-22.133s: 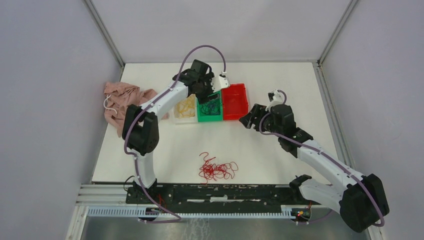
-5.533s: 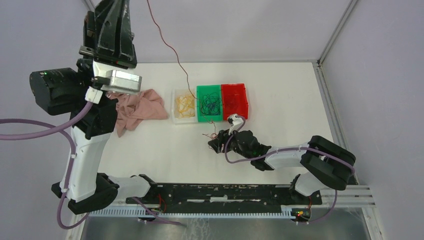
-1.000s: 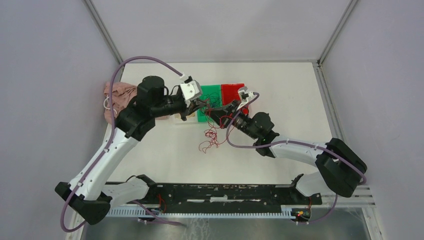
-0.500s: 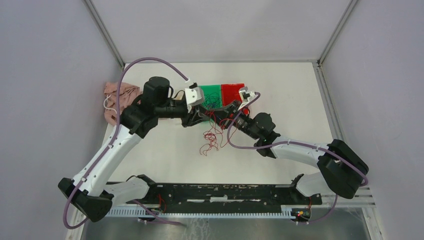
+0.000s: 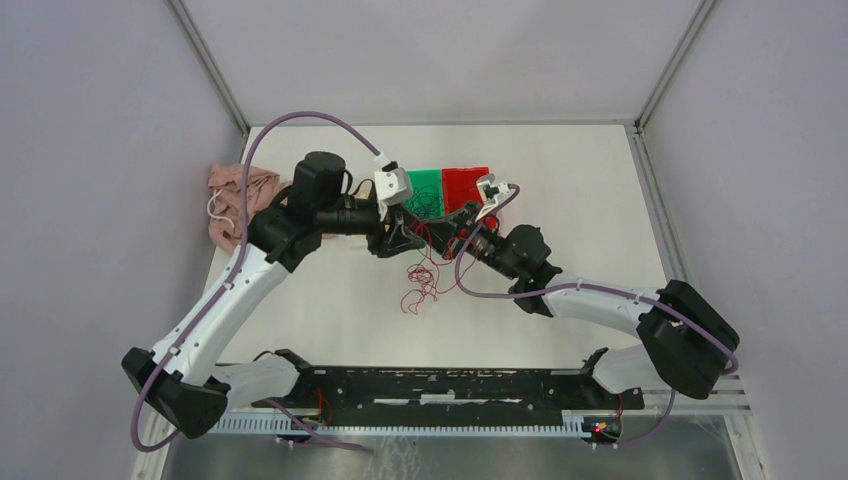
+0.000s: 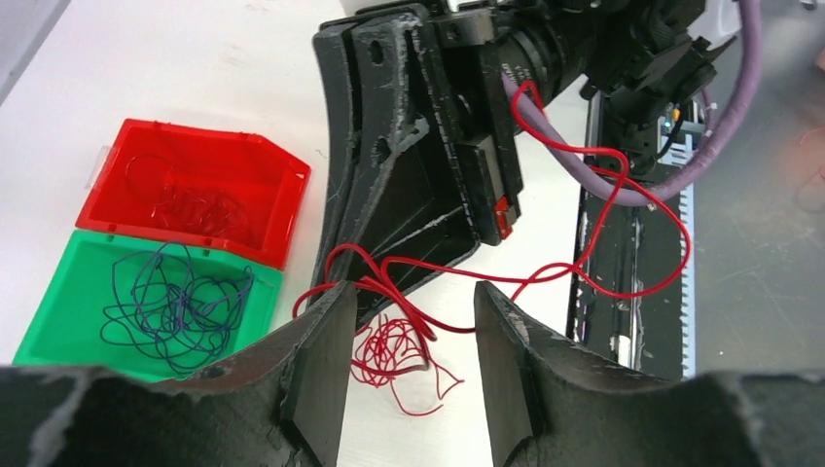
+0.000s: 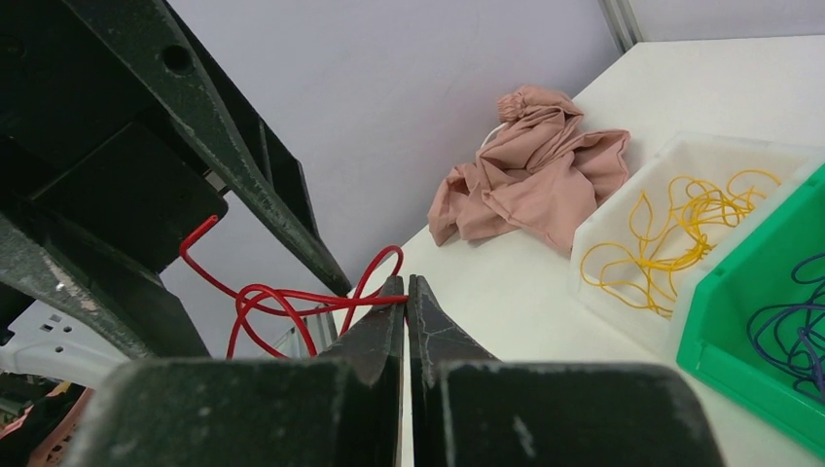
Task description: Untangle the cables
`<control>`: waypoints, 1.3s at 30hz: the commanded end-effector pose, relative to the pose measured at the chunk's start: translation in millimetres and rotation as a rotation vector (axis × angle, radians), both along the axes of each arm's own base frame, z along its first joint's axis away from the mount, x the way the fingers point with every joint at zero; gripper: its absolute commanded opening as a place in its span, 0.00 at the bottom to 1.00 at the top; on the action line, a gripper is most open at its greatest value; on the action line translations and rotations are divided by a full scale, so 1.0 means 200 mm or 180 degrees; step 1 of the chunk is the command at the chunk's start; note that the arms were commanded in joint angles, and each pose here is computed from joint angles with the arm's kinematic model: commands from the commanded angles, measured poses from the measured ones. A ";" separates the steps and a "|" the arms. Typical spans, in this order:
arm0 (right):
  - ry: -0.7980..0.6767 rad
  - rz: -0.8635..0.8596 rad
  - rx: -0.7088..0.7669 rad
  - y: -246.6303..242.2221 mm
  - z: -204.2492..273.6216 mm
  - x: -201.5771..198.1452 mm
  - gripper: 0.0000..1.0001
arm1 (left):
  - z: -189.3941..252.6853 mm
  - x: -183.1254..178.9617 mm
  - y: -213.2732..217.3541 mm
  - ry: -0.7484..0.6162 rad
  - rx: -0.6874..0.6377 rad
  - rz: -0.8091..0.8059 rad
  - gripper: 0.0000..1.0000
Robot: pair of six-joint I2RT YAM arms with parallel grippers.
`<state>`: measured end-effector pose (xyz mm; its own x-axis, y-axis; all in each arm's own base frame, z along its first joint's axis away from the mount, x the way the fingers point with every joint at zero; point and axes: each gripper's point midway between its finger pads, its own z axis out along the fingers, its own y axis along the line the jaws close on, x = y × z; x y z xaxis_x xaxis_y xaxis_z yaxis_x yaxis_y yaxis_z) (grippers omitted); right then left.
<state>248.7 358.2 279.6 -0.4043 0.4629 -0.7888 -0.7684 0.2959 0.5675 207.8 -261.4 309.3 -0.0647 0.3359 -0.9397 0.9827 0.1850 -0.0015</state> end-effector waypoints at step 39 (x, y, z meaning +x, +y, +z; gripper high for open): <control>0.0147 0.0445 0.0101 0.10 0.01 -0.07 0.35 | 0.84 -0.11 0.04 -0.1301 -0.0721 -0.0227 0.03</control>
<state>240.6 378.2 265.7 -0.5178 0.3845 -0.7642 -0.7510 0.2235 0.6213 200.4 -257.0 443.4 0.2568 0.1693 -0.9515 0.9407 0.1821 0.2863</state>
